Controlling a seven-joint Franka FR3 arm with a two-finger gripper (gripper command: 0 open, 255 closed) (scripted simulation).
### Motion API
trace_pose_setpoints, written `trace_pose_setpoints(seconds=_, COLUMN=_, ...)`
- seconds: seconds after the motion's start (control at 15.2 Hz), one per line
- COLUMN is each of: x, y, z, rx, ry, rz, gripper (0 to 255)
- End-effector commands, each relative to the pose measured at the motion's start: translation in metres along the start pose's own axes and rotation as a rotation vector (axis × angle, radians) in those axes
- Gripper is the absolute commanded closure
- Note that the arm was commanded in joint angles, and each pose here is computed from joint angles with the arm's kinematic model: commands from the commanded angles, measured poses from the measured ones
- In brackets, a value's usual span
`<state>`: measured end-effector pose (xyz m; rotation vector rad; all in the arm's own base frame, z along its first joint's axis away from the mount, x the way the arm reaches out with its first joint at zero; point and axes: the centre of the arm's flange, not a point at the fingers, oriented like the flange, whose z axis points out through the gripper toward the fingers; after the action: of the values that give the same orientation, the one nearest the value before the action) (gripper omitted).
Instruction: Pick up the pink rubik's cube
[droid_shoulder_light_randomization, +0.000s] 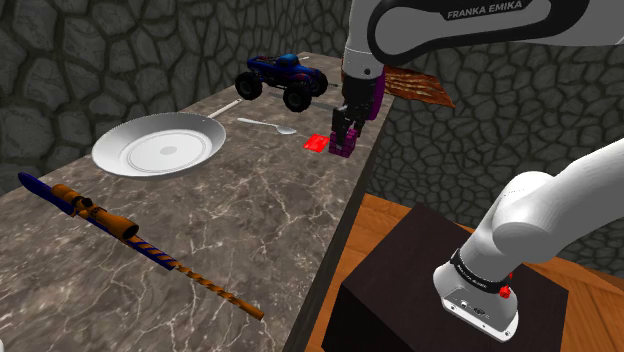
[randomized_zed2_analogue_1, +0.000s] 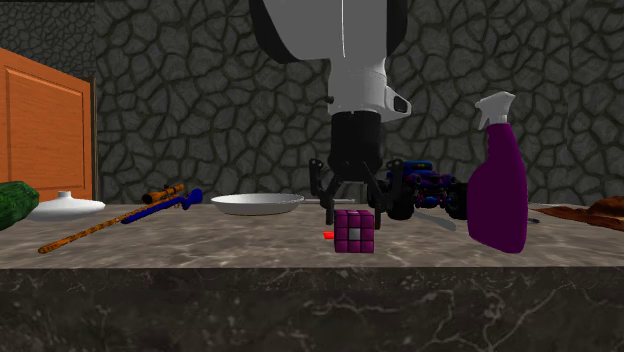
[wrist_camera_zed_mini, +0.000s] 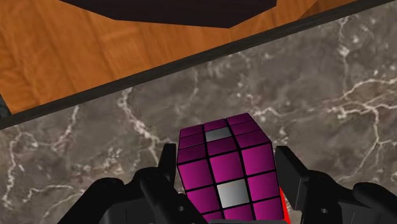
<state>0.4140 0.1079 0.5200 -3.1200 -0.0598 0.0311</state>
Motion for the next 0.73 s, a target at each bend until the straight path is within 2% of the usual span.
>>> trace_pose_setpoints(seconds=0.0, x=0.0, y=0.001, z=0.001, rx=0.0, ry=-0.002, rz=0.001, gripper=255)
trace_pose_setpoints(seconds=0.2, x=0.001, y=0.001, z=0.002, rx=0.0, ry=-0.002, rz=0.001, gripper=255)
trace_pose_setpoints(seconds=0.66, x=0.0, y=0.0, z=-0.035, rx=0.0, ry=-0.002, rz=0.001, gripper=255)
